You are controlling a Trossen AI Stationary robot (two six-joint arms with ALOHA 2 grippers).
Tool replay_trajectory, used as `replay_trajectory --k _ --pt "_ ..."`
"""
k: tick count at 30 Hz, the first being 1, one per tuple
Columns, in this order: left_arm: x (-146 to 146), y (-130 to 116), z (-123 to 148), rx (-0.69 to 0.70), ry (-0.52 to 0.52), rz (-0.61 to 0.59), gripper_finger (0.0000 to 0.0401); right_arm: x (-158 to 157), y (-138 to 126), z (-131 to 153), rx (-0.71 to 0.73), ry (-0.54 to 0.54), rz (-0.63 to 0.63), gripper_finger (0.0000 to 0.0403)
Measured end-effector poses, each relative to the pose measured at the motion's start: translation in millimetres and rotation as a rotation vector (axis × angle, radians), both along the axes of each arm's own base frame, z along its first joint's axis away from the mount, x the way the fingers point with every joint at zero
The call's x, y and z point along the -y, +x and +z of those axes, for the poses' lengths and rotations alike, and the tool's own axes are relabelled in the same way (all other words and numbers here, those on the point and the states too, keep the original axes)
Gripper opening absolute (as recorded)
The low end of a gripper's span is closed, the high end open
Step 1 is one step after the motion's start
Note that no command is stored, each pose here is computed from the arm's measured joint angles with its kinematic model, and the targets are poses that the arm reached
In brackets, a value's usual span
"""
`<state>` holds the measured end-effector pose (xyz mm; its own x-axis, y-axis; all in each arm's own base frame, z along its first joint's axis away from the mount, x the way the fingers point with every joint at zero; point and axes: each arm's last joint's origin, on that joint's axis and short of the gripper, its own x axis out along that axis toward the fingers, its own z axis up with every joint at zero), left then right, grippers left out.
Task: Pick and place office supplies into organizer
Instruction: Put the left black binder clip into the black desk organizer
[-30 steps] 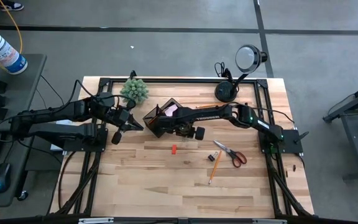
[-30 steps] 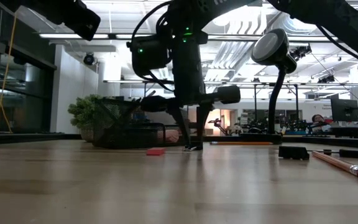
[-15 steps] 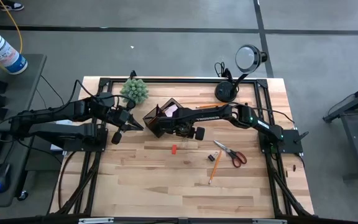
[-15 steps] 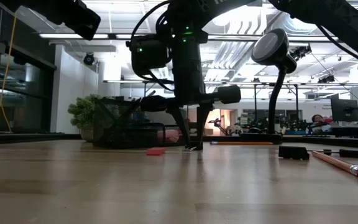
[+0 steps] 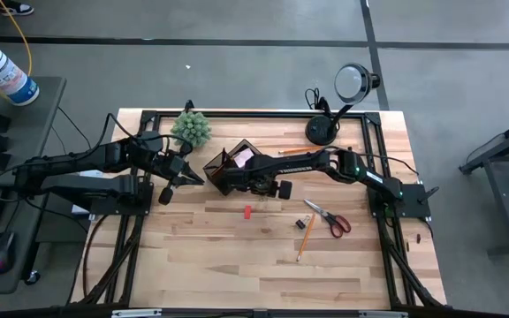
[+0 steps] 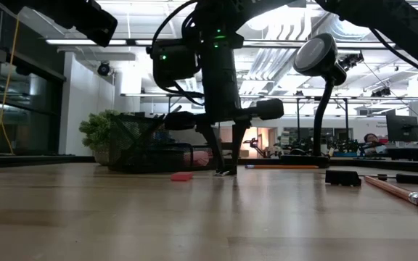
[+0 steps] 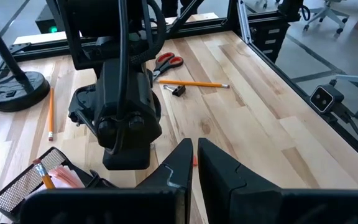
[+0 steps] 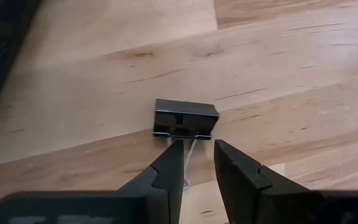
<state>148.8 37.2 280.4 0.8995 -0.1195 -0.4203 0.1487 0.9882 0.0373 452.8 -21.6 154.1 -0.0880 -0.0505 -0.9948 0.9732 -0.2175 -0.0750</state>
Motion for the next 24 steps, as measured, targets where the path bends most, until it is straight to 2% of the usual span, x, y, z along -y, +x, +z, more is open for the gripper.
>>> replay_trajectory --k 17,24 --pt "0.0 0.1 0.2 0.002 0.001 0.0 0.0014 -2.6 0.6 -0.2 0.004 -0.007 0.01 0.0083" --pt "-0.1 0.1 0.2 0.002 0.001 0.001 0.0014 -9.9 0.5 -14.2 0.025 0.005 0.016 0.0083"
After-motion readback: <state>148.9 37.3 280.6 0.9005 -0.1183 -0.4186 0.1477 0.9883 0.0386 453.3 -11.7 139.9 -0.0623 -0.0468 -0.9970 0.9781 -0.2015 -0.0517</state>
